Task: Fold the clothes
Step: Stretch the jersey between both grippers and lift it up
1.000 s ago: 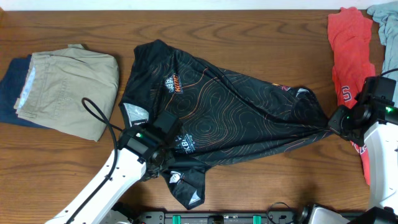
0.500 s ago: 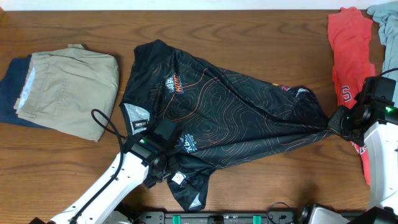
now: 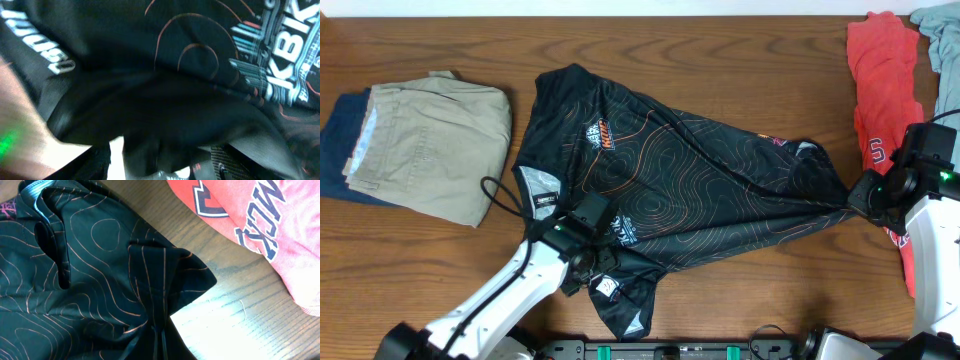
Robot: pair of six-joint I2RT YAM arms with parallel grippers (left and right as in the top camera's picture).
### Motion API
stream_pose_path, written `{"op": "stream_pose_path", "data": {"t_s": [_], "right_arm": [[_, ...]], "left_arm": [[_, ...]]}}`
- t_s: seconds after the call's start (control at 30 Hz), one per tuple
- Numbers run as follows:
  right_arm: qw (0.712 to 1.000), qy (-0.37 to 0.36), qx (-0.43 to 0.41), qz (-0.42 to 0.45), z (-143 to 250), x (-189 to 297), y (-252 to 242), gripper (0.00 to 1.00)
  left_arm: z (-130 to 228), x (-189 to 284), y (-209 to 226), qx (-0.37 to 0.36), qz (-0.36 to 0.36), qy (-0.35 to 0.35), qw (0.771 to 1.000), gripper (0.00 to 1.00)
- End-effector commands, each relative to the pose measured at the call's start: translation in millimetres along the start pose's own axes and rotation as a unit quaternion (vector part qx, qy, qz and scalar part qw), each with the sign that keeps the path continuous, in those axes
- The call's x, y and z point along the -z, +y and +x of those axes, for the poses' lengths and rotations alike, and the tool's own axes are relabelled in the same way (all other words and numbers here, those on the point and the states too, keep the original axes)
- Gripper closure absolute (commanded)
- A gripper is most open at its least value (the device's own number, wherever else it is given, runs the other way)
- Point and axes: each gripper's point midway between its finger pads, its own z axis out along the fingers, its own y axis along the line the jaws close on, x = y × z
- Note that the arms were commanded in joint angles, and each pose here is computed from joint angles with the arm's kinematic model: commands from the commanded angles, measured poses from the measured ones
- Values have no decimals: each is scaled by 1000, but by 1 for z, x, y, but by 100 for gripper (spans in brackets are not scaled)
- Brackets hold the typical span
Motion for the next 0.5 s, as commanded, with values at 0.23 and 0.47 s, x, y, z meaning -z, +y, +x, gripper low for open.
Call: {"op": "stream_pose_path", "data": {"t_s": [0.23,0.47], "right_arm": [[1000,-4,8,9,-2,2,-5,99],[1000,15,19,-16,6,2,3,99]], "left_arm": [[-15,-2,-13,-51,14,-31,998,94],[-38,55,-37,-144,57,-85,984,94]]}}
